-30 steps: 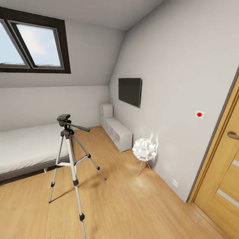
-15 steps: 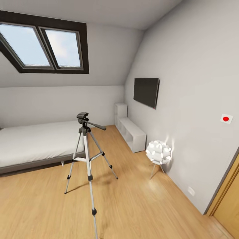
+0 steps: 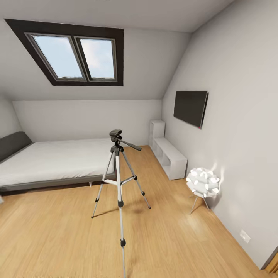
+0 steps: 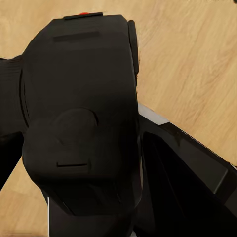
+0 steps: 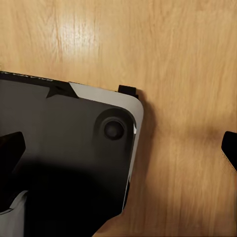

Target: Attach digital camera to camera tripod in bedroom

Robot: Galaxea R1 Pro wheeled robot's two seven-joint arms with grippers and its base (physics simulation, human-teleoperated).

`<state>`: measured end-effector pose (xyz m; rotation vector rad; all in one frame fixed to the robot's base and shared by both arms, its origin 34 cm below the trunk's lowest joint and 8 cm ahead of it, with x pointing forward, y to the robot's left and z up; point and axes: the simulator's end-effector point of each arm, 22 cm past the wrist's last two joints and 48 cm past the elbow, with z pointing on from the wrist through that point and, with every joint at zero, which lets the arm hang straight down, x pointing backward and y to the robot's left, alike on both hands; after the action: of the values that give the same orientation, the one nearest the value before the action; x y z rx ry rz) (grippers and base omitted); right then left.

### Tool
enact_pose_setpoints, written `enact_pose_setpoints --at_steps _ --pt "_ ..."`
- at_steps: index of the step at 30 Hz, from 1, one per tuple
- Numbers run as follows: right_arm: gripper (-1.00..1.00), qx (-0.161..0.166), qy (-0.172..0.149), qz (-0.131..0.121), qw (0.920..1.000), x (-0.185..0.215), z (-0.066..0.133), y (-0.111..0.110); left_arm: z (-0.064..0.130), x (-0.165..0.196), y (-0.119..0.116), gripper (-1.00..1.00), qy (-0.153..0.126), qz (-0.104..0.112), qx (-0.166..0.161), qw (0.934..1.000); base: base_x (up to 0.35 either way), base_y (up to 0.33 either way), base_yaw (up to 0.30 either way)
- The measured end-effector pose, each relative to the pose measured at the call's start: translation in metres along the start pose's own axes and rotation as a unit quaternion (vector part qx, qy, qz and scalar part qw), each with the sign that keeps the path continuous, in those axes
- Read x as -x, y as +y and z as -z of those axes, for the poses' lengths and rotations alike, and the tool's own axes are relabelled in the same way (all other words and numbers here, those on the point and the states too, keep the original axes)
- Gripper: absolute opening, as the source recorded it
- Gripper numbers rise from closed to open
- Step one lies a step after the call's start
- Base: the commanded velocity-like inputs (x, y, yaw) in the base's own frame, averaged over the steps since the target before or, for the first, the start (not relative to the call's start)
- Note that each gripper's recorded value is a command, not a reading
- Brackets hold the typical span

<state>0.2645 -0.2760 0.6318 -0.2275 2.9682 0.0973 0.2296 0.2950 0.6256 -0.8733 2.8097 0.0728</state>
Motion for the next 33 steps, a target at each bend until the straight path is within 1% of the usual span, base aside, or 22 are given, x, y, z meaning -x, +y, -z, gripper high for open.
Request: enact_pose_setpoints --at_steps 33 --pt "1.00 0.000 0.000 -0.001 1.0000 0.0000 0.0000 -0.0004 0.0000 0.0008 0.0007 -1.00 -0.001 0.000 0.000 1.0000 0.000 0.000 0.300"
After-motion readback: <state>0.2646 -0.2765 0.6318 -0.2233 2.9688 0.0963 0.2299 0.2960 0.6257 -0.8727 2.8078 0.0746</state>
